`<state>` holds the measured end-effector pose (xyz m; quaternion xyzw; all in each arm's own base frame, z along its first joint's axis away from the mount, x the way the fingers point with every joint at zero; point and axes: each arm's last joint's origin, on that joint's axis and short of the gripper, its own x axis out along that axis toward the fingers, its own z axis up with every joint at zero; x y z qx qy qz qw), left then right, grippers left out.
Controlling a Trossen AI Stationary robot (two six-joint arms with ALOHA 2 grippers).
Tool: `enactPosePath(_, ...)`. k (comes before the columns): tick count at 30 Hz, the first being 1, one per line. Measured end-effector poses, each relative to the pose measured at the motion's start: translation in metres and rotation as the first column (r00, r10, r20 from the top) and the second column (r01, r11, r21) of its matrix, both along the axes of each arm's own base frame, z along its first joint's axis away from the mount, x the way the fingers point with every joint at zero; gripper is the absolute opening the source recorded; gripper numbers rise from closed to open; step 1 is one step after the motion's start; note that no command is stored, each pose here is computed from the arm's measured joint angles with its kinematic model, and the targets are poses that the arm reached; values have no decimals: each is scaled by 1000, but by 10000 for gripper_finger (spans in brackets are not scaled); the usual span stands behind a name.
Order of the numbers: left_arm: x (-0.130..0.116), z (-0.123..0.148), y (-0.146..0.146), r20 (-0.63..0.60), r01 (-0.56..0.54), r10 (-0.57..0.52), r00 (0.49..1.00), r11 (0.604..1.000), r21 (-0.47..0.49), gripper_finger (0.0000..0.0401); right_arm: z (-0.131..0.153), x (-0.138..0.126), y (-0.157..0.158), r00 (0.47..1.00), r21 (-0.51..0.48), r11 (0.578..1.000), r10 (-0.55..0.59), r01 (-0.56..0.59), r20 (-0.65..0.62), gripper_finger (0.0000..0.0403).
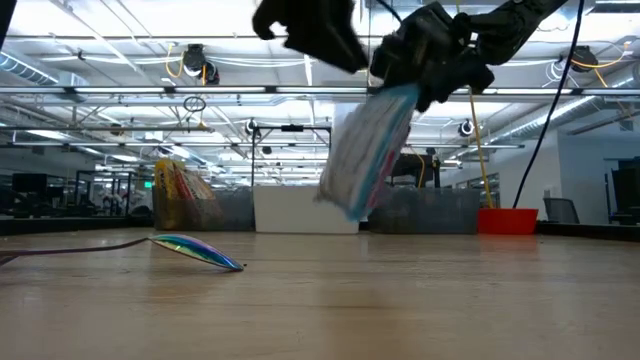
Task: Pick & Place Food Item
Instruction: Put the blue noodle pack into the left black bin
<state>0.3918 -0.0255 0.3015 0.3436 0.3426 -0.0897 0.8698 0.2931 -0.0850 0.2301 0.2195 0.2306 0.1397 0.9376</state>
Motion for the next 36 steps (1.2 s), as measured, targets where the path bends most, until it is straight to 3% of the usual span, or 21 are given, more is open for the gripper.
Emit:
enactPosePath(2,-7,-2,1,-66,-89,84,994,993,-78,243,-5,0,1,994,-116,989,-95,89,-48,0)
enactPosePath(4,-15,-2,1,-126,-171,151,980,971,-168,243,-11,0,4,969,-289,938,-228,192,-96,0)
enactPosePath(5,-20,-1,1,-160,-213,181,970,953,-214,243,-13,0,6,947,-374,895,-303,243,-110,0)
enactPosePath(7,-26,-1,1,-222,-297,237,946,907,-298,243,-18,2,8,867,-521,766,-489,377,-92,0)
enactPosePath(10,-29,-2,0,-270,-402,312,911,816,-415,243,-30,2,13,733,-641,577,-679,507,-31,0)
enactPosePath(12,-28,-8,0,-271,-443,353,895,769,-461,243,-37,7,17,697,-647,532,-717,546,-1,0)
enactPosePath(15,-27,-25,1,-273,-482,397,876,722,-496,243,-51,17,27,720,-632,560,-694,536,-4,0)
enactPosePath(19,-27,-53,8,-271,-519,446,853,667,-535,243,-65,24,38,804,-541,702,-590,463,-78,0)
enactPosePath(21,-31,-64,12,-302,-552,465,832,649,-524,243,-67,25,40,820,-489,749,-561,447,-110,0)
enactPosePath(26,-40,-84,19,-355,-596,478,803,643,-482,243,-66,28,55,876,-380,843,-460,380,-144,0)
enactPosePath(30,-46,-94,19,-376,-602,472,798,666,-441,243,-60,33,74,951,-309,916,-295,255,-90,0)
enactPosePath(33,-49,-97,20,-393,-616,479,785,673,-409,243,-54,37,87,986,-312,937,-167,156,-11,3)
enactPosePath(36,-49,-96,20,-391,-615,479,786,673,-410,243,-52,38,94,992,-354,927,-125,125,24,15)
